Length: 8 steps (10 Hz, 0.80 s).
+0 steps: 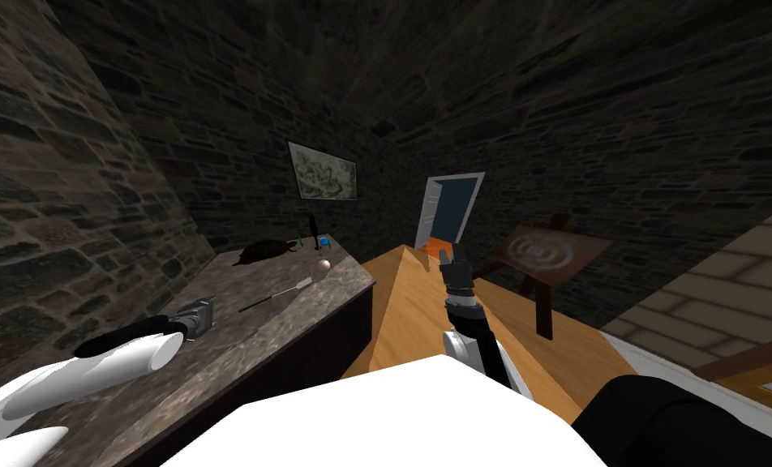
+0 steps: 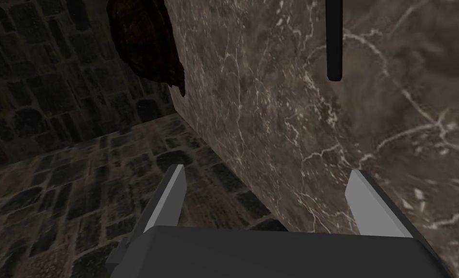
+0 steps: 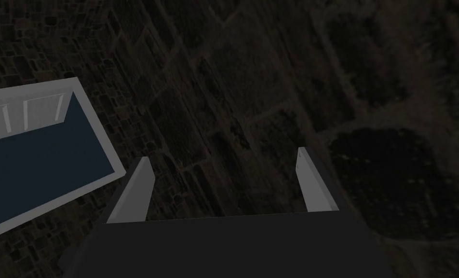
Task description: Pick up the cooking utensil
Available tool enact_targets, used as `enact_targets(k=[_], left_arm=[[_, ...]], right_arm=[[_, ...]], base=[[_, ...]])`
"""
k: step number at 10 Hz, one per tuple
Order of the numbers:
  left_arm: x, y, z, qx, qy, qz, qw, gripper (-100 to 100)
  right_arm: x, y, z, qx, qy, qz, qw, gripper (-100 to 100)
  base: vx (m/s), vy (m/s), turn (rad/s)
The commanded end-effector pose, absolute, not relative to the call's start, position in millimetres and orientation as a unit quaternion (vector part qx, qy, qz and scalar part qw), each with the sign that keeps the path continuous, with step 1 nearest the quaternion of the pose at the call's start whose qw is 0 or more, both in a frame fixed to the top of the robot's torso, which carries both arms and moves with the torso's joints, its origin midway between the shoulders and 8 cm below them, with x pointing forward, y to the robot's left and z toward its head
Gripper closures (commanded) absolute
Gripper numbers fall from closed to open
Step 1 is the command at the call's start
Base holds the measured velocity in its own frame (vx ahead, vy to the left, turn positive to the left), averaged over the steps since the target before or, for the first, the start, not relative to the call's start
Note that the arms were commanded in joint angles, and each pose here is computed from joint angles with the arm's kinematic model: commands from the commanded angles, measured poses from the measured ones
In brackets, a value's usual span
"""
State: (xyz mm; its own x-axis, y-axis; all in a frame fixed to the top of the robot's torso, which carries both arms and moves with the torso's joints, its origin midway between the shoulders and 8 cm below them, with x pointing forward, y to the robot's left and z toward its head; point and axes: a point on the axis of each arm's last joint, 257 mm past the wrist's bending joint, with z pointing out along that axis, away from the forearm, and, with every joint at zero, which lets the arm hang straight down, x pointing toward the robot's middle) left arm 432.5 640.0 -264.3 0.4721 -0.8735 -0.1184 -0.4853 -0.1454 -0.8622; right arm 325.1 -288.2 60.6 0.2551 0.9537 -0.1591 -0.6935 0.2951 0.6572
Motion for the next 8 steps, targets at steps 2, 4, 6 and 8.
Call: enact_targets(k=[2, 4, 6, 8], left_arm=[[422.5, 653.0, -277.1, -0.749, 0.462, -0.192, 0.434, -100], [406.9, 671.8, -284.8, -0.776, 0.448, -0.169, 0.411, -100], [391.6, 688.7, -289.6, -0.799, 0.433, -0.149, 0.389, -100], [383.0, 699.1, -285.2, -0.815, 0.421, -0.138, 0.373, -100]], right_arm=[[325.1, -288.3, 60.6, 0.236, 0.275, 0.545, 0.756, 0], [325.1, -288.2, 60.6, 0.236, 0.275, 0.545, 0.756, 0], [325.1, -288.2, 60.6, 0.236, 0.275, 0.545, 0.756, 0], [325.1, -288.3, 60.6, 0.236, 0.275, 0.545, 0.756, 0]], base=[[-0.005, -0.003, -0.049], [-0.002, -0.007, -0.174], [0.0, -0.006, -0.19], [0.002, -0.005, -0.087]])
